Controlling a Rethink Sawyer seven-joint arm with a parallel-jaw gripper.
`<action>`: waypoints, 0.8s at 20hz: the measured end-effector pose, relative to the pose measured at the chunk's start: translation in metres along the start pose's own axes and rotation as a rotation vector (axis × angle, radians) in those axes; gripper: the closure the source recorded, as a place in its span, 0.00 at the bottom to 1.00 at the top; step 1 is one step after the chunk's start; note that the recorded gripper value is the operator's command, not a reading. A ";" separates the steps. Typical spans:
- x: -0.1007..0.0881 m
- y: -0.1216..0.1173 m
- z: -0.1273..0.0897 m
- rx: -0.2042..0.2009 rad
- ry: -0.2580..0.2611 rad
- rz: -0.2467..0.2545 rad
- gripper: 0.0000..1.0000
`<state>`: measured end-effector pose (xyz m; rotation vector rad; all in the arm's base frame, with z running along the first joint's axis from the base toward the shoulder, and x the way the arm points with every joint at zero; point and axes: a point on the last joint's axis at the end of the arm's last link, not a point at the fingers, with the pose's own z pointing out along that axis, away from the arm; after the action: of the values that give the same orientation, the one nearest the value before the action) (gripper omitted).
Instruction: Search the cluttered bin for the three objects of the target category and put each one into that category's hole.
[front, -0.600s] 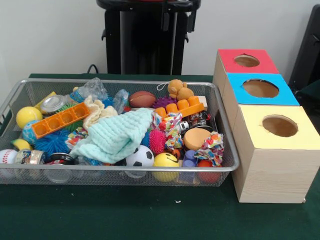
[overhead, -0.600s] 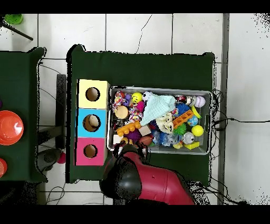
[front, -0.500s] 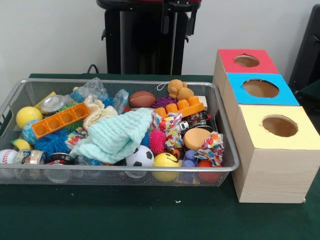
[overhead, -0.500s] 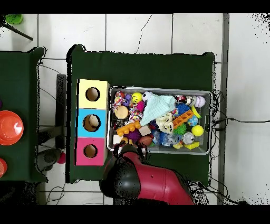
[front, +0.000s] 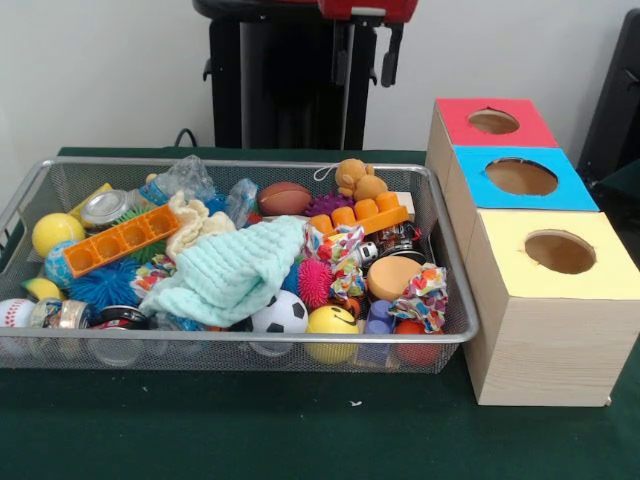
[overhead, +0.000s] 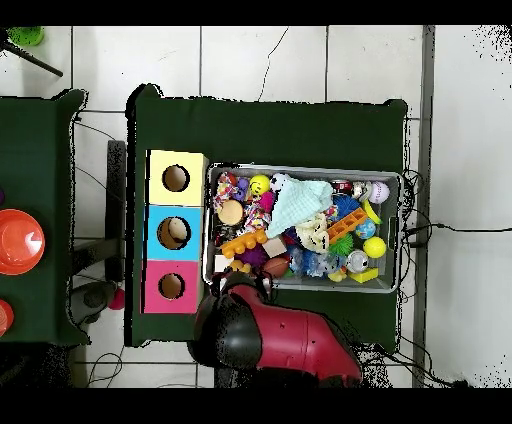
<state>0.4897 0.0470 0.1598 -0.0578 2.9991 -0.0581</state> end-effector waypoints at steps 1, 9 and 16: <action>0.000 0.000 0.001 -0.002 0.003 0.000 0.00; 0.004 0.000 0.012 -0.019 0.014 -0.054 0.00; 0.004 0.001 0.019 -0.041 0.008 -0.140 0.00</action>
<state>0.4881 0.0470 0.1400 -0.2724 2.9993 -0.0113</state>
